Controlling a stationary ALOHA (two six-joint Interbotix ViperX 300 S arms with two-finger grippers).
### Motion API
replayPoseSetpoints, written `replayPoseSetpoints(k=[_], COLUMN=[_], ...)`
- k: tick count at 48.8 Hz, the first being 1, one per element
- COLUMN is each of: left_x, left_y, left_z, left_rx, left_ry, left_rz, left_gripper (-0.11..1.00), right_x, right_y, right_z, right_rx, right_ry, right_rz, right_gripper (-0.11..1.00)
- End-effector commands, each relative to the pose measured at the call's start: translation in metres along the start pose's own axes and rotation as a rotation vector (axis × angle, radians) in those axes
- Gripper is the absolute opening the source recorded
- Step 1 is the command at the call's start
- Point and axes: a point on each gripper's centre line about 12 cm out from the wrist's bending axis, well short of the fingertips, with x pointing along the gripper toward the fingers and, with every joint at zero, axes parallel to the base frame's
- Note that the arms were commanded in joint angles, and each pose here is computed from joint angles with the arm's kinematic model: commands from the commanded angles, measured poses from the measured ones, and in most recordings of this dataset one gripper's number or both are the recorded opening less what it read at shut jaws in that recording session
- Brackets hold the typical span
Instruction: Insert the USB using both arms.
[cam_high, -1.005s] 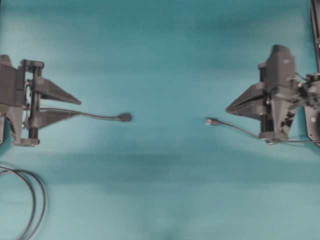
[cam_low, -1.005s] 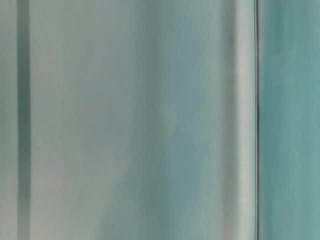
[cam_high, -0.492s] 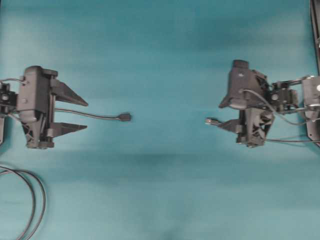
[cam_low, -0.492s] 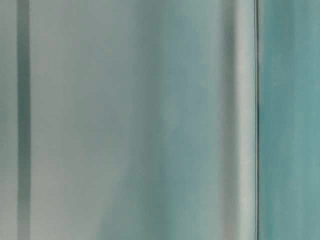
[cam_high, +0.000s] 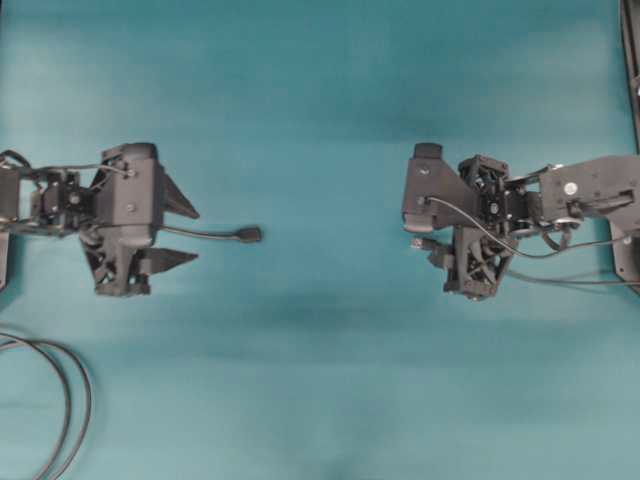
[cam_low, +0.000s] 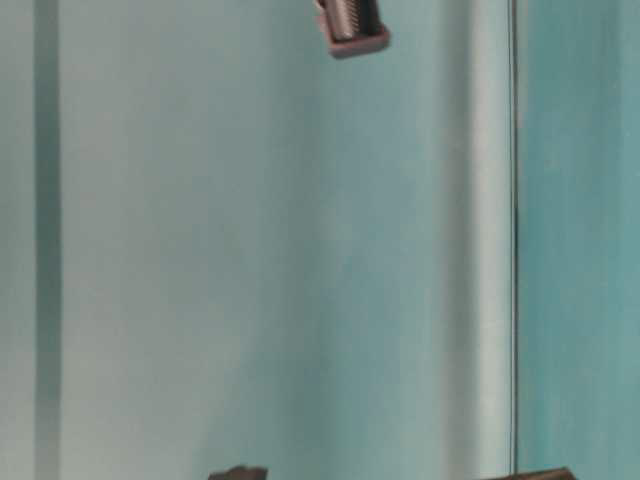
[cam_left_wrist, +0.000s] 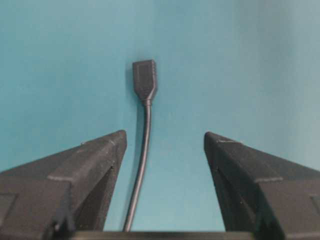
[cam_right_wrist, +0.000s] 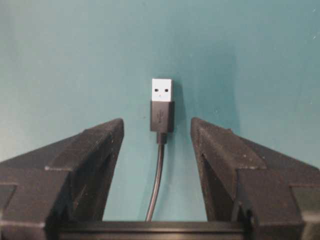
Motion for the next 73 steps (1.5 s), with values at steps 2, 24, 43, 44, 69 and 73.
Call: replayPoseSetpoints(k=[2,24,43,44,69,73], left_x=[0.003,0.006,0.006,0.006,0.006,0.007], left_y=[0.003,0.004,0.003,0.003,0.003,0.003], left_z=[0.012,0.016,0.014,0.014,0.013,0.013], left_rx=[0.008,0.015,0.018,0.018,0.022,0.030], left_ry=[-0.015,-0.012,0.003,0.003,-0.001,-0.013], left_rz=[0.006,0.007,0.005,0.005,0.006,0.007], left_gripper=[0.77,0.77,0.76,0.76,0.75,0.75], right_x=[0.000,0.006,0.023,0.023,0.028,0.028], right_y=[0.001,0.000,-0.001,0.000,0.000,0.000], right_z=[0.008,0.005,0.004,0.004,0.006,0.006], right_rx=[0.002,0.002,0.001,-0.001,-0.002,-0.001], right_ry=[-0.013,0.007,0.046,0.046,0.051,0.051], right_rz=[-0.001,-0.009,-0.018,-0.017,-0.018,-0.018], right_gripper=[0.58,0.57,0.56,0.56,0.43,0.37])
